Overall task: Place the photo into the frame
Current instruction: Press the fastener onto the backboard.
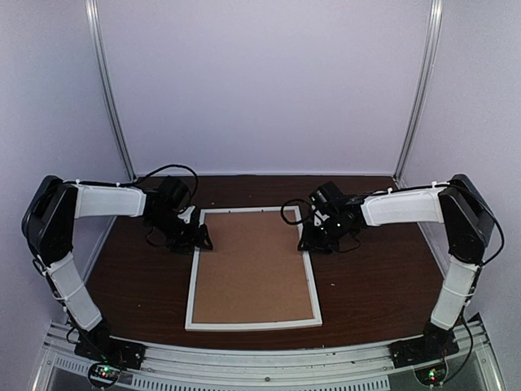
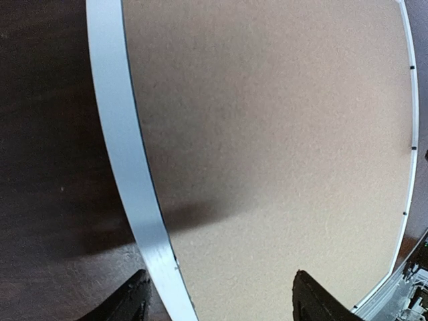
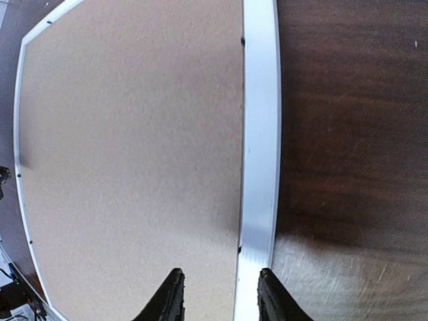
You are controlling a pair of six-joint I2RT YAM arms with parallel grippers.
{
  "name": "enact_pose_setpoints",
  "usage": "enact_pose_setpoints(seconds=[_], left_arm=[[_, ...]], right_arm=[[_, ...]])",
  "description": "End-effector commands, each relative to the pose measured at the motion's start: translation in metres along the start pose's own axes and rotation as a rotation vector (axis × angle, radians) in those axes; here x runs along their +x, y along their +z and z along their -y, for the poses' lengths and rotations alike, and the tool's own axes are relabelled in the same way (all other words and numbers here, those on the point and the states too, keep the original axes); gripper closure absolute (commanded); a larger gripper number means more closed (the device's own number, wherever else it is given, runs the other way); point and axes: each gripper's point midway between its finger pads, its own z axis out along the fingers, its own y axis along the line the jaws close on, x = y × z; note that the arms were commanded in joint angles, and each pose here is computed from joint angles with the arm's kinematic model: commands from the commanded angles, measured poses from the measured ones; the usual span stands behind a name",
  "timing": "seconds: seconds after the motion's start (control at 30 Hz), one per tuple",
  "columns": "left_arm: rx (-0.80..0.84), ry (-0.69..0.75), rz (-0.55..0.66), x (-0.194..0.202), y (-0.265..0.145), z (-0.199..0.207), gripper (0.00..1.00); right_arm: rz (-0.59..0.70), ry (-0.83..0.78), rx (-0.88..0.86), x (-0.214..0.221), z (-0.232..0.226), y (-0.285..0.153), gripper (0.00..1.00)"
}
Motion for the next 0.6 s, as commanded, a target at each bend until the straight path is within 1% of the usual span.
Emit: enact_pose_setpoints(seconds=[0.0,0.17,0.33,0.57], left_arm=[[-0.052,0.026,0.016,-0.013,-0.002,-0.004,0.26],[-0.078,0.026,0.022,-0.022,-0.004,-0.007,0.26],[-0.091,0.016,0.029,-0.028,-0.006,-0.013,0.25],[-0.076,-0.017,0.011,-0.034,-0.013,-0.029,0.26]], right_arm=[[0.001,-0.024,0.058,-0.019,0.012,0.011,0.62],[-0.006,-0.037,0.102,-0.032,0.018,0.019,0.64],[-0.01,-0.053,0.137,-0.037,0.023,0.027,0.67],[-0.016,-0.052,0.139,-0.035,0.026,0.031,0.82]])
